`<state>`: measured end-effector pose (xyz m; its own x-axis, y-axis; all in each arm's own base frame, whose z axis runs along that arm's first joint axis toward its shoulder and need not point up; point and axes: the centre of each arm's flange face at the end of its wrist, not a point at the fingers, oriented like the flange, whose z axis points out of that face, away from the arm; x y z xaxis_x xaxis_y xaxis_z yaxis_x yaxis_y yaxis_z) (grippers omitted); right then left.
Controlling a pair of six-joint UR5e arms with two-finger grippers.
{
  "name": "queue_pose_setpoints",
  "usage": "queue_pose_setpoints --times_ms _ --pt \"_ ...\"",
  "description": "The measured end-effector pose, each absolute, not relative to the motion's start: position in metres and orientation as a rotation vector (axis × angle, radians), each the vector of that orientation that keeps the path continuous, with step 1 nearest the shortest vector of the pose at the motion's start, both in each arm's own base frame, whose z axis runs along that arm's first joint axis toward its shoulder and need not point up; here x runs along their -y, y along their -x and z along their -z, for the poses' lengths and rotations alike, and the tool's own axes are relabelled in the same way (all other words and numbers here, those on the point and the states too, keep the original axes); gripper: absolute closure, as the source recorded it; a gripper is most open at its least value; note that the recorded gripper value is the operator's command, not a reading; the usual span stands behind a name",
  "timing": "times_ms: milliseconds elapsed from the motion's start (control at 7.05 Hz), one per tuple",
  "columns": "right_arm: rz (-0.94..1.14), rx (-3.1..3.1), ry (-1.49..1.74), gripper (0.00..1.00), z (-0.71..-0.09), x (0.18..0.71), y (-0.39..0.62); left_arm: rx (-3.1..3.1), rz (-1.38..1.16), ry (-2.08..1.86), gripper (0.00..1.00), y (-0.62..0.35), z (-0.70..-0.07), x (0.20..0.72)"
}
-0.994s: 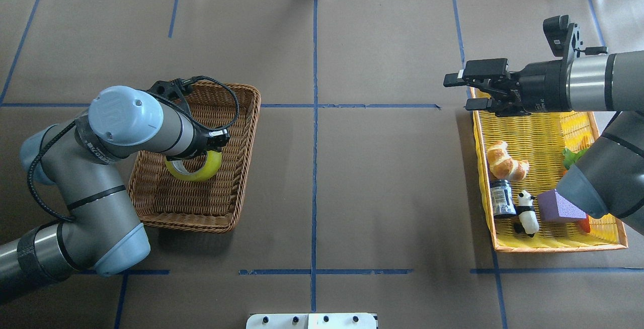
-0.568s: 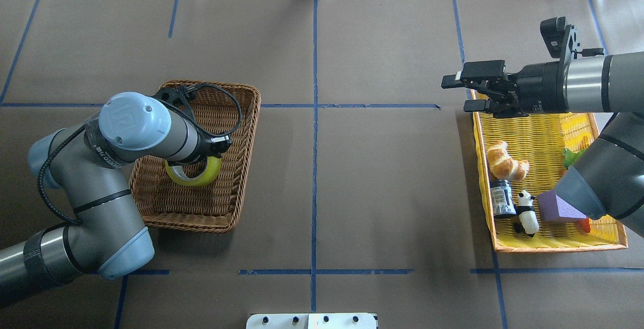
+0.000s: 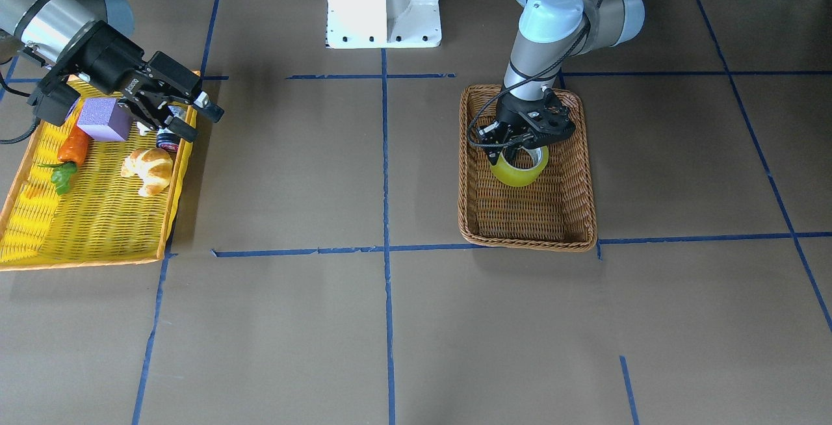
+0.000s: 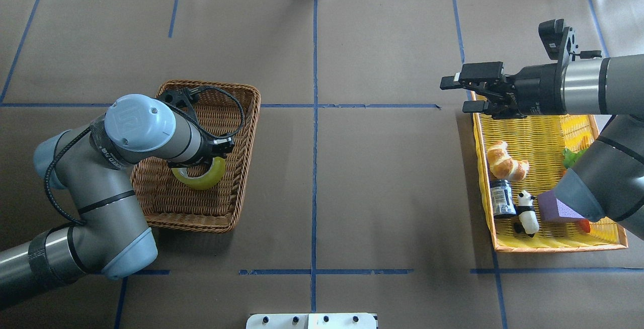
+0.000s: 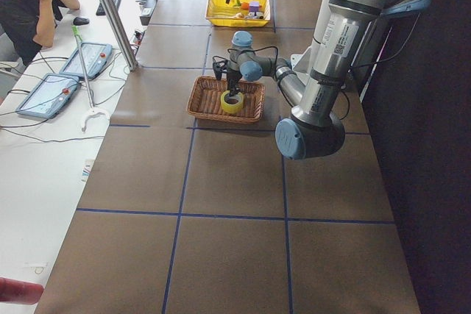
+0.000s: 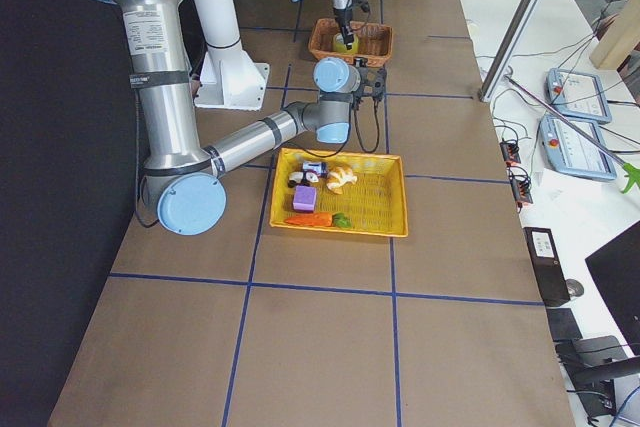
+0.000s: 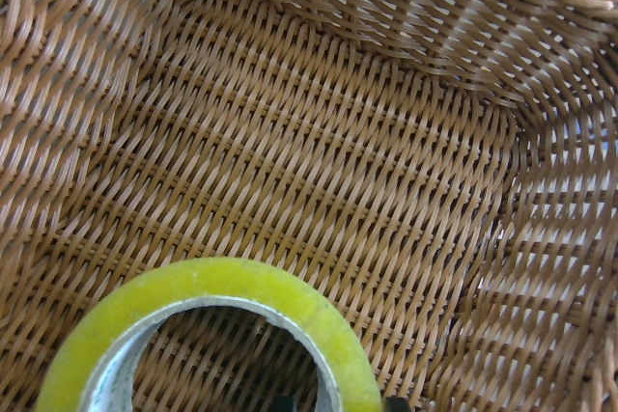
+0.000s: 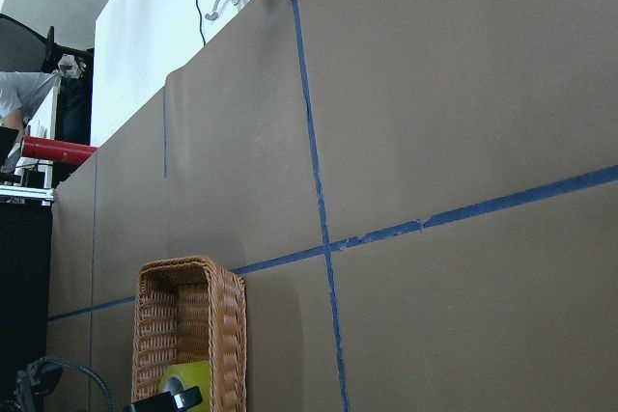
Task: Move tape to another basket
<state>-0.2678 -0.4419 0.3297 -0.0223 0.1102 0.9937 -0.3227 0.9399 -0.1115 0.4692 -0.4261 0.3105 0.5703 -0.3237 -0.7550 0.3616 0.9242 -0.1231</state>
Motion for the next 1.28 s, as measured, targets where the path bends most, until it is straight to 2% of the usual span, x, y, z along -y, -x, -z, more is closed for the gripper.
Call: queue_pose_setpoints --times_ms 426,568,852,1277 --pt "-0.406 1.463 -0.145 0.0 -0.335 0.467 0.234 -0.956 0.338 -0.158 0.0 -0.403 -0.27 0.455" --pt "-0.387 1.403 -0.15 0.0 -0.34 0.481 0.207 -0.962 0.289 -0.172 0.0 -0.365 -0.274 0.474" --pt "-0.3 1.272 -0.179 0.0 -0.359 0.502 0.147 -0.929 0.141 -0.202 0.0 -0.259 -0.324 0.507" --pt "-0.099 1.01 -0.215 0.0 -0.4 0.504 0.076 -0.764 -0.083 -0.286 0.0 -0.105 -0.419 0.527"
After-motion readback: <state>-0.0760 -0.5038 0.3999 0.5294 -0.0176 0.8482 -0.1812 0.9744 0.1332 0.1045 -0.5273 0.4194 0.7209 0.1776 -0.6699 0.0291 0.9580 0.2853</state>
